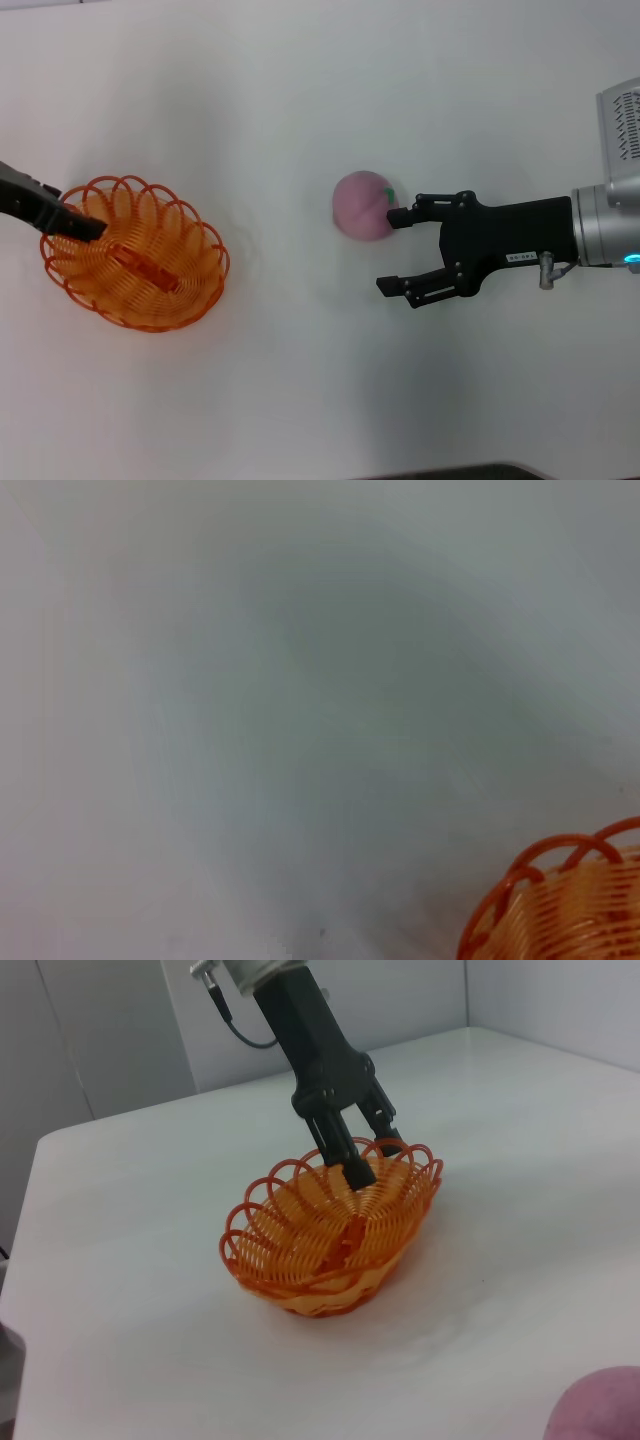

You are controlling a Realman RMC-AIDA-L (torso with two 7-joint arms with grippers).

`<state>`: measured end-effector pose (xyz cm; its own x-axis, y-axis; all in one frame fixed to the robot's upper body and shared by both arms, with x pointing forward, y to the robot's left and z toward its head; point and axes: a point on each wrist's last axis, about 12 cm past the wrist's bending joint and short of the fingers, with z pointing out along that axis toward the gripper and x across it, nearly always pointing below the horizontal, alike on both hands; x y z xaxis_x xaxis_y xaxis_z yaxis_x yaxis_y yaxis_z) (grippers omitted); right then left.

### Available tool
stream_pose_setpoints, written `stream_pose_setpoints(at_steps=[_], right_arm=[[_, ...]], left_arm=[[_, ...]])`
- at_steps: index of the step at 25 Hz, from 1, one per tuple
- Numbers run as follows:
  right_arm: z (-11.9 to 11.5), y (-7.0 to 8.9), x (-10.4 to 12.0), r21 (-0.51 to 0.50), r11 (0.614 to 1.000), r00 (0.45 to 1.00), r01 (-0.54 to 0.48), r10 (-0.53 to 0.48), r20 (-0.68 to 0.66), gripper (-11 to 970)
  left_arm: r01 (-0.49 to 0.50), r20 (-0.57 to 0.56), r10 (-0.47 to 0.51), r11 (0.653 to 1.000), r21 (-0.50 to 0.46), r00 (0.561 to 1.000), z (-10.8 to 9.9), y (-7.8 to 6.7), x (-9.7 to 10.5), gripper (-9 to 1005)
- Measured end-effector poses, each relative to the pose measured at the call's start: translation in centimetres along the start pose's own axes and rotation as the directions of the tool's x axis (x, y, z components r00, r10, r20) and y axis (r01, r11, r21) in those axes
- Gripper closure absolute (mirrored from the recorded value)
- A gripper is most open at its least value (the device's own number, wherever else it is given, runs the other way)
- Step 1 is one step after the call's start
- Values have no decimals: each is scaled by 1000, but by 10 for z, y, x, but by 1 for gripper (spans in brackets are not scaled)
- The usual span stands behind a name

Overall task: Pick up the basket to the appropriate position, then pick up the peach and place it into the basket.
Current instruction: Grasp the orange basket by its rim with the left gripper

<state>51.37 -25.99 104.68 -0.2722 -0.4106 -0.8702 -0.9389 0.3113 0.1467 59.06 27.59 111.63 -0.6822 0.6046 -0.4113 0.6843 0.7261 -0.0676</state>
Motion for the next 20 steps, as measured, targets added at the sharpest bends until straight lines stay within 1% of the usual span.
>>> stream_pose_setpoints(at_steps=[4,11,17,20], right_arm=[[0,0,0,0,1000,1000,2,-2,-2,53],[2,0,0,1,1000,1000,4,-4,-10,57],[2,-1,0,-1,1000,1000,6,-6,-11,60],[2,-1,-1,-2,1000,1000,8,-8,-10,61]], left_arm=[[-23,-32,23,1000,-6,999,9,-7,-1,202],[-21,-30,21,1000,-12,999,10,-8,-4,204],[-17,-31,17,1000,-12,999,9,-8,-4,406],[-10,-33,10,1000,-13,999,7,-7,-5,532]])
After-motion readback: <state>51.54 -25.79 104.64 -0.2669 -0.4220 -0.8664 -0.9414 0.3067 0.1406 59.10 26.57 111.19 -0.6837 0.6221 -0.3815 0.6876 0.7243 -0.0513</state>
